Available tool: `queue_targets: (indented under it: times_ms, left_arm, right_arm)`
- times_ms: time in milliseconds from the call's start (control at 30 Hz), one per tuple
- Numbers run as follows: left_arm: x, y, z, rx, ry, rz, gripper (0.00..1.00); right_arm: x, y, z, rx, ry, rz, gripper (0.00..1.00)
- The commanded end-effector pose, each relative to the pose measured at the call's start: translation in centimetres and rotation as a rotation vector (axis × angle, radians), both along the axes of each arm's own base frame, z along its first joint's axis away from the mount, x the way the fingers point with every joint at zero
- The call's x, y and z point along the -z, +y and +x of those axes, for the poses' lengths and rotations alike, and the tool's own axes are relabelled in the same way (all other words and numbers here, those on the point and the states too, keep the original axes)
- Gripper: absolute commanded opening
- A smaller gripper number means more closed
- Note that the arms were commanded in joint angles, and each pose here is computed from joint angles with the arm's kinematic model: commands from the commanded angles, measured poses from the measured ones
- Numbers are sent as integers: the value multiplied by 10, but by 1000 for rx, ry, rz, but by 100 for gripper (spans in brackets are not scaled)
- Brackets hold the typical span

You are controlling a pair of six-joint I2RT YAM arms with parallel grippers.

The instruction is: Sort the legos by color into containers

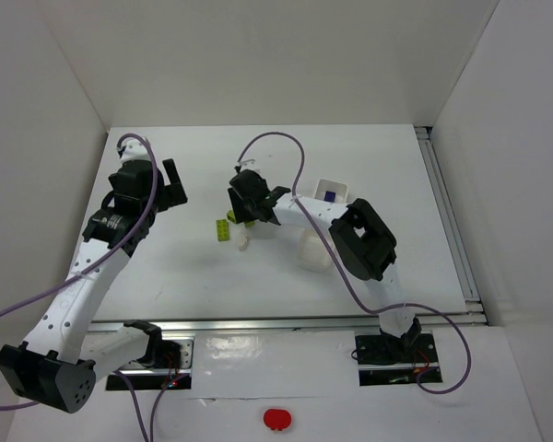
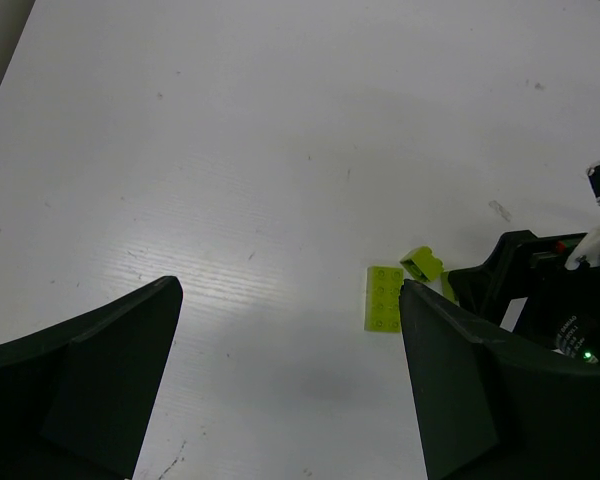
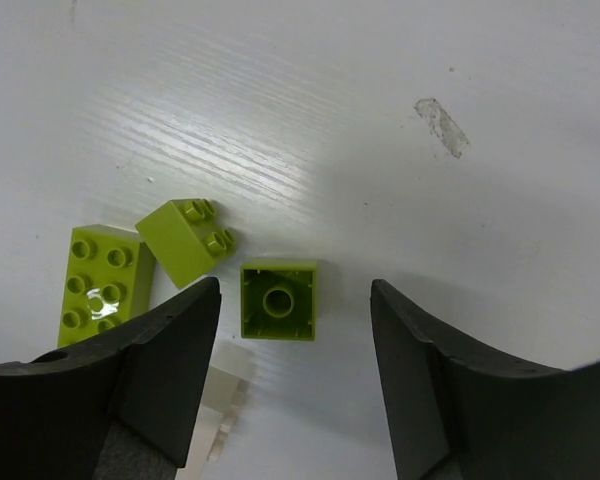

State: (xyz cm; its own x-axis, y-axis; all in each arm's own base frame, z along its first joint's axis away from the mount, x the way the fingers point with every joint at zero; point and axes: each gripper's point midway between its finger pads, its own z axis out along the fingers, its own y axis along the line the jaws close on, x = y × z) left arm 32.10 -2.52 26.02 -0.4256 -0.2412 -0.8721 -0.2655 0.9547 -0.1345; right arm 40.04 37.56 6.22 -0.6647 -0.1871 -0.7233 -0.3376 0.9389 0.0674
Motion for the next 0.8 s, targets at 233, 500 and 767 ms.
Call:
queue_targets:
  times_ms: [233,500,767]
  left_arm:
    - [-3,5,-3,-9,-14,23,99]
    - [-3,5,-3,-9,-14,23,99]
    - [12,-5,3,32,29,8,99]
  right_arm:
    - [24,7,0,-18,26,-44,58]
    - [-23,-8,-1,30,-59,-38,35]
    - [-92,-113,-25,231,-162,11,35]
